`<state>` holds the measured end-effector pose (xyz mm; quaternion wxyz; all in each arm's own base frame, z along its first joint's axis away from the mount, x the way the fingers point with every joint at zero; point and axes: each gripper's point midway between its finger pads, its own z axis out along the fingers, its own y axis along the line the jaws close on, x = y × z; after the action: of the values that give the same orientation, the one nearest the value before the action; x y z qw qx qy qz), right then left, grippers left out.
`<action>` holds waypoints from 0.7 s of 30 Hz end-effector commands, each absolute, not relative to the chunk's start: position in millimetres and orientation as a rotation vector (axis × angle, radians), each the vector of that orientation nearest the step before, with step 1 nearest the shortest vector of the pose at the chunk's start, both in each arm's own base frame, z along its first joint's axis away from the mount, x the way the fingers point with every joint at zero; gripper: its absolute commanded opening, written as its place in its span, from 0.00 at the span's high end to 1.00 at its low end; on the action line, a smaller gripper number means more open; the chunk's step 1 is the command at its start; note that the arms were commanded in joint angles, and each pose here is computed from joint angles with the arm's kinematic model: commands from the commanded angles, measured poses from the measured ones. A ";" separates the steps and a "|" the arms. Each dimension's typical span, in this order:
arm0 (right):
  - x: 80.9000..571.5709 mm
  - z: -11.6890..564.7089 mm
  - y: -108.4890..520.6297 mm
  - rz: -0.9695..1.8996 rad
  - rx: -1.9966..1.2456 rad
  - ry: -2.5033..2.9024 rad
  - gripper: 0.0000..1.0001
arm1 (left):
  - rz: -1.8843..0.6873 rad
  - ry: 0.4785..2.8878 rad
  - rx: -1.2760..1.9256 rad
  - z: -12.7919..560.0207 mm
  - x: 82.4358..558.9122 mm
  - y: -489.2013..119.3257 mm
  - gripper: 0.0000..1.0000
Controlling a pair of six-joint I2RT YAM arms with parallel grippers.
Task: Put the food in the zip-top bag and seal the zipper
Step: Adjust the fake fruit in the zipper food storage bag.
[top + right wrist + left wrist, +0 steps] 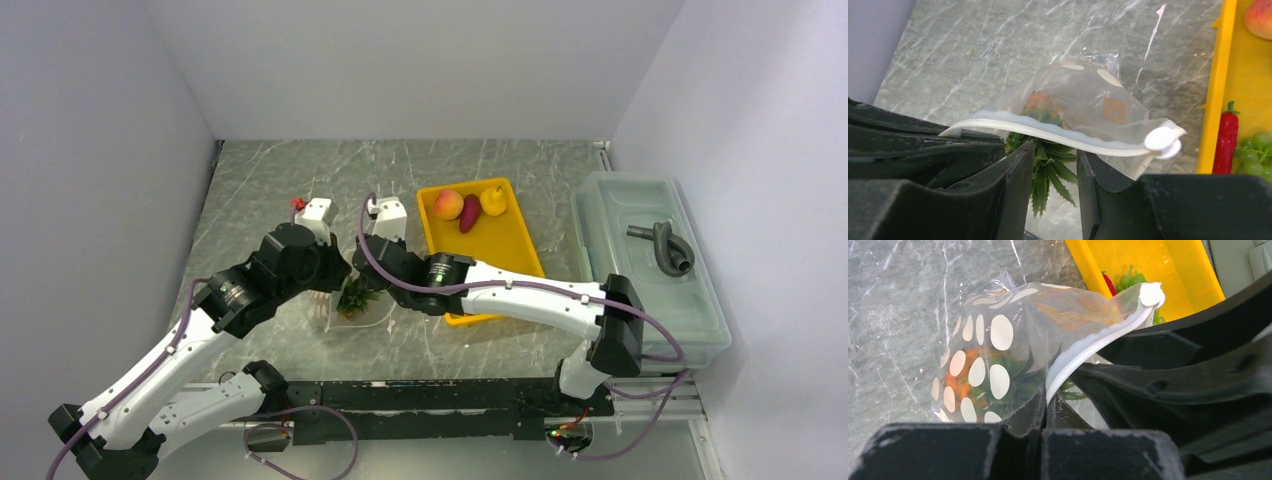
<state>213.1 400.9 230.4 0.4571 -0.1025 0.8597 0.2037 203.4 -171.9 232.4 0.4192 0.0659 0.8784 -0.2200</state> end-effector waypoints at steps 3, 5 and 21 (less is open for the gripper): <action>209.9 225.3 424.6 0.564 -0.278 2.128 0.61 | -0.581 2.141 0.126 257.2 207.8 -172.0 1.00; 209.9 219.0 426.4 0.555 -0.283 2.139 0.63 | -0.583 2.140 0.125 257.4 207.8 -172.4 1.00; 165.2 194.6 453.1 0.842 -0.395 2.234 0.85 | -0.562 2.137 0.091 257.9 210.5 -168.3 1.00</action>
<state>185.8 432.9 170.9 0.3737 -0.1476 0.8821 0.2459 205.3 -168.9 235.6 0.4249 0.0595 0.8776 -0.2139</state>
